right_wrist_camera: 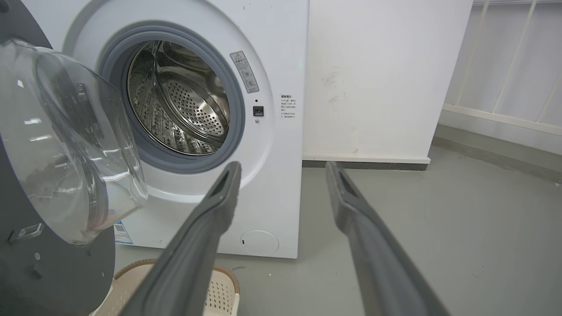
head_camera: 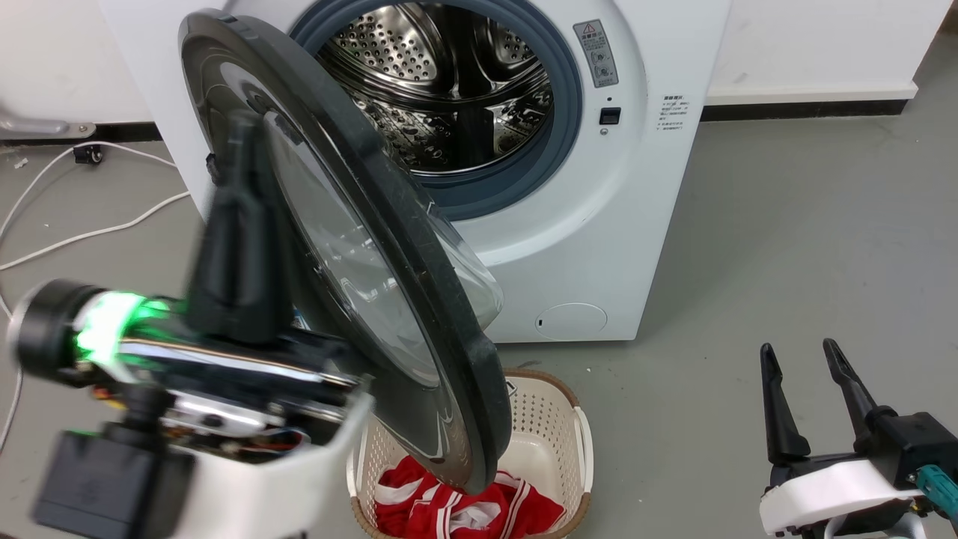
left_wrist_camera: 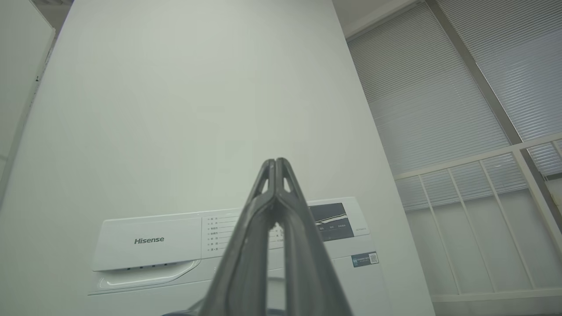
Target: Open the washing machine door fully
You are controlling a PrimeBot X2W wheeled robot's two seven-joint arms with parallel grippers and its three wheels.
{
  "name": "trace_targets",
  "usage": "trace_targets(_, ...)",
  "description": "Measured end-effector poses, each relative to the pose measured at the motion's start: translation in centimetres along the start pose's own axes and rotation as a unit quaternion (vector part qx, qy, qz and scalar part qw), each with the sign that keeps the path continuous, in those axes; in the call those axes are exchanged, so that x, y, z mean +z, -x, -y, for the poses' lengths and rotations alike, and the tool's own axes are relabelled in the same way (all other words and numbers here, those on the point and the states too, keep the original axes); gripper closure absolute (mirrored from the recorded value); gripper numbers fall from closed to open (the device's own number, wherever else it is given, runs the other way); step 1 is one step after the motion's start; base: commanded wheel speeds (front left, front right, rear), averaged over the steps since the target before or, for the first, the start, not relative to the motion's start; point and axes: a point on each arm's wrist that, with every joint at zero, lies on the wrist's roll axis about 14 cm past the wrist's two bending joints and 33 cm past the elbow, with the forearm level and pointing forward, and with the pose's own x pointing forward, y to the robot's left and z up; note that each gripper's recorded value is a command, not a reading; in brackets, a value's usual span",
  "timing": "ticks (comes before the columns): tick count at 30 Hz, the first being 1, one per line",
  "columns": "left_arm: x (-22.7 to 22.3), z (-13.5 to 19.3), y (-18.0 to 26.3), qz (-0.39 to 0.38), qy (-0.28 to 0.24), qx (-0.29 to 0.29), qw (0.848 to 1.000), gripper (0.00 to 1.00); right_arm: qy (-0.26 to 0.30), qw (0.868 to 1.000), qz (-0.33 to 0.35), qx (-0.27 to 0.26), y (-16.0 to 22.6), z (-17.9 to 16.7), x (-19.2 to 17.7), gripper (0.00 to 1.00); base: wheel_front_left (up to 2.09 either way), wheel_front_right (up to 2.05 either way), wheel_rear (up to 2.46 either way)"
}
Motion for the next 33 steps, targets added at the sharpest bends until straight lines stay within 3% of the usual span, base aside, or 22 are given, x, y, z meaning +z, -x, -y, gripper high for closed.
trace_targets(4, -0.4, 4.5, 0.3, -0.012, 0.068, -0.057, 0.996, 1.0, -0.001, 1.0, -0.002, -0.002, 0.1, 0.1, 0.0, 0.0, 0.0, 0.0, 0.0)
trace_targets(9, -2.7, 9.4, 2.7, -0.091, 0.152, -0.113, 0.978, 1.0, -0.004, 1.0, -0.003, 0.0, 0.2, 0.0, -0.1, 0.0, 0.0, 0.0, 0.0)
trace_targets(11, -4.0, 11.3, 4.4, -0.138, 0.178, -0.134, 0.965, 1.0, -0.005, 1.0, -0.005, 0.001, 0.3, -0.1, -0.1, 0.0, 0.0, 0.0, 0.0)
trace_targets(12, -6.0, 13.2, 7.5, -0.213, 0.206, -0.156, 0.942, 1.0, -0.006, 1.0, -0.01, 0.003, 0.4, -0.3, -0.4, 0.0, 0.0, 0.0, 0.0)
trace_targets(13, -6.6, 13.8, 8.7, -0.237, 0.208, -0.167, 0.934, 1.0, -0.006, 1.0, -0.012, 0.004, 0.4, -0.3, -0.5, 0.0, 0.0, 0.0, 0.0)
trace_targets(14, -8.4, 14.8, 11.9, -0.301, 0.206, -0.184, 0.913, 1.0, -0.008, 1.0, -0.013, 0.005, 0.4, -0.4, -0.6, 0.0, 0.0, 0.0, 0.0)
trace_targets(18, -10.3, 14.9, 14.9, -0.359, 0.207, -0.177, 0.893, 1.0, -0.009, 1.0, -0.017, 0.008, 0.3, -0.6, -0.7, 0.0, 0.0, 0.0, 0.0)
trace_targets(24, -12.1, 14.7, 15.9, -0.384, 0.208, -0.154, 0.886, 1.0, -0.01, 1.0, -0.02, 0.009, 0.2, -0.7, -0.8, 0.0, 0.0, 0.0, 0.0)
trace_targets(33, -14.8, 14.1, 13.4, -0.369, 0.205, -0.12, 0.899, 1.0, -0.015, 0.999, -0.031, 0.004, 0.5, -0.5, -1.4, 0.0, 0.0, 0.0, 0.0)
